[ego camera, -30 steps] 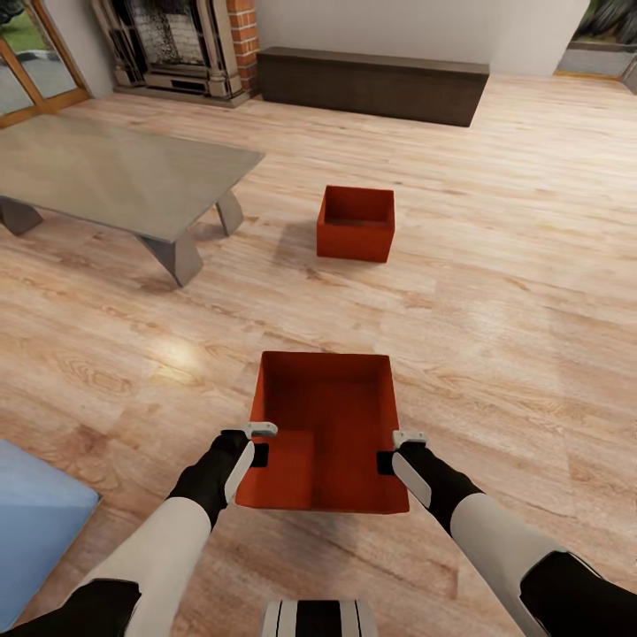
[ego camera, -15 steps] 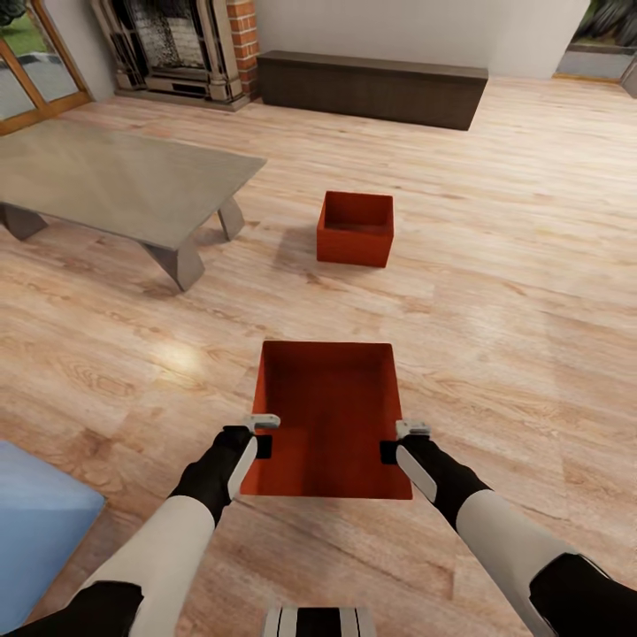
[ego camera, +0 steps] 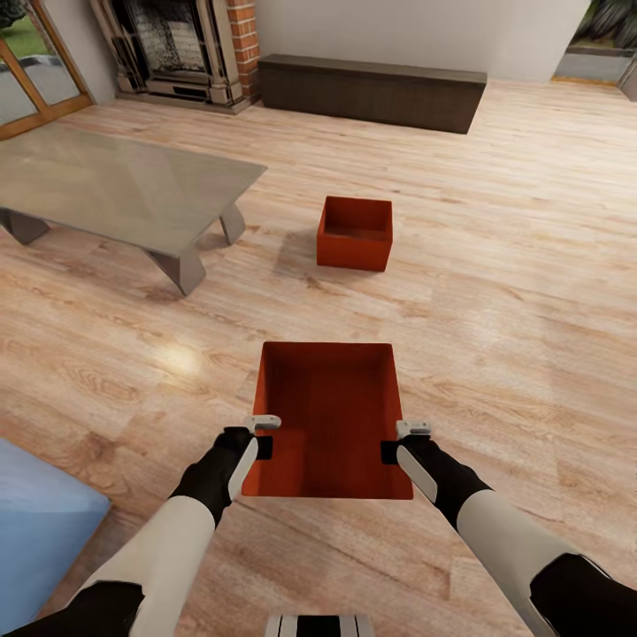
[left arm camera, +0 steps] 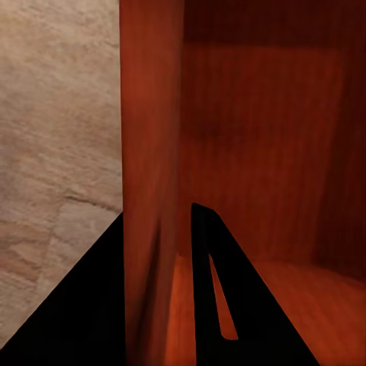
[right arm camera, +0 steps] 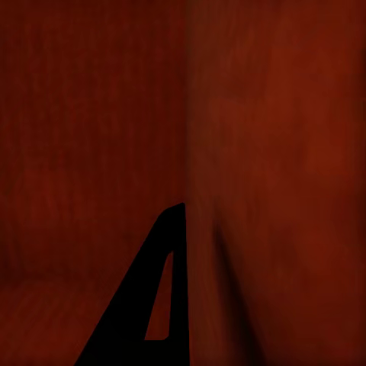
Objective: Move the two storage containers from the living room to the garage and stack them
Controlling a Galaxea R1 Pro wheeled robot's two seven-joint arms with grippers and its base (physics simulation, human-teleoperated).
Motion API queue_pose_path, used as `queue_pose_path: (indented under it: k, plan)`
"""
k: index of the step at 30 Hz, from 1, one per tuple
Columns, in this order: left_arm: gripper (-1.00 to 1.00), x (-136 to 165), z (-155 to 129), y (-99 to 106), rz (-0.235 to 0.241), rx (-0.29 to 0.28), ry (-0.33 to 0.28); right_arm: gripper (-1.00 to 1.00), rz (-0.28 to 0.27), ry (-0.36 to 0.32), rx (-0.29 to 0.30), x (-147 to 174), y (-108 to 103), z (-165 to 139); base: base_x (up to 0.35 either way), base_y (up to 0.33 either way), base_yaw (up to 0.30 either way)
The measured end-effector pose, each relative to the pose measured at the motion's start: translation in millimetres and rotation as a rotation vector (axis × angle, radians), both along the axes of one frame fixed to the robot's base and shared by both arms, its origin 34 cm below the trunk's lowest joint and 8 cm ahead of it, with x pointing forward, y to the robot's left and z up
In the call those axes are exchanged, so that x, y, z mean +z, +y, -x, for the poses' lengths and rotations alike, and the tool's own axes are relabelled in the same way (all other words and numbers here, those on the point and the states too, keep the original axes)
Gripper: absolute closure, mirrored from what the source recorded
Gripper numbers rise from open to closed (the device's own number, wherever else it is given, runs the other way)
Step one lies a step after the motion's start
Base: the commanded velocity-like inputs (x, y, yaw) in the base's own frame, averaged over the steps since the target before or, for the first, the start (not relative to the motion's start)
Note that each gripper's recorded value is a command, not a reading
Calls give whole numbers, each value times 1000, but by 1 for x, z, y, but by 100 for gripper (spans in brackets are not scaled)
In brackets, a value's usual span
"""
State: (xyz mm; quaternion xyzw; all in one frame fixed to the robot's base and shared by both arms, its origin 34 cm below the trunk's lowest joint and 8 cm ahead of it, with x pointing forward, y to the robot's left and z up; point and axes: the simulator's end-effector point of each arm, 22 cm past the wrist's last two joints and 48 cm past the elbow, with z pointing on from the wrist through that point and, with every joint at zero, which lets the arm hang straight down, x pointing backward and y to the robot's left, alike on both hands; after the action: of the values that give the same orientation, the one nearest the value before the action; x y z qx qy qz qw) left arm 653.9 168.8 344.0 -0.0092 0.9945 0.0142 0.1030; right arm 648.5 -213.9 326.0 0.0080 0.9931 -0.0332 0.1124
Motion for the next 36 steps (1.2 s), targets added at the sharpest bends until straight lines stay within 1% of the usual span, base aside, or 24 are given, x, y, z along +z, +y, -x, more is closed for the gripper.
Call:
queue_pose_path:
  k: [36]
  plan:
    - [100, 70, -9, -1, 2, 1, 0, 100, 2, 0, 2, 70, -1, -10, 0, 0, 0]
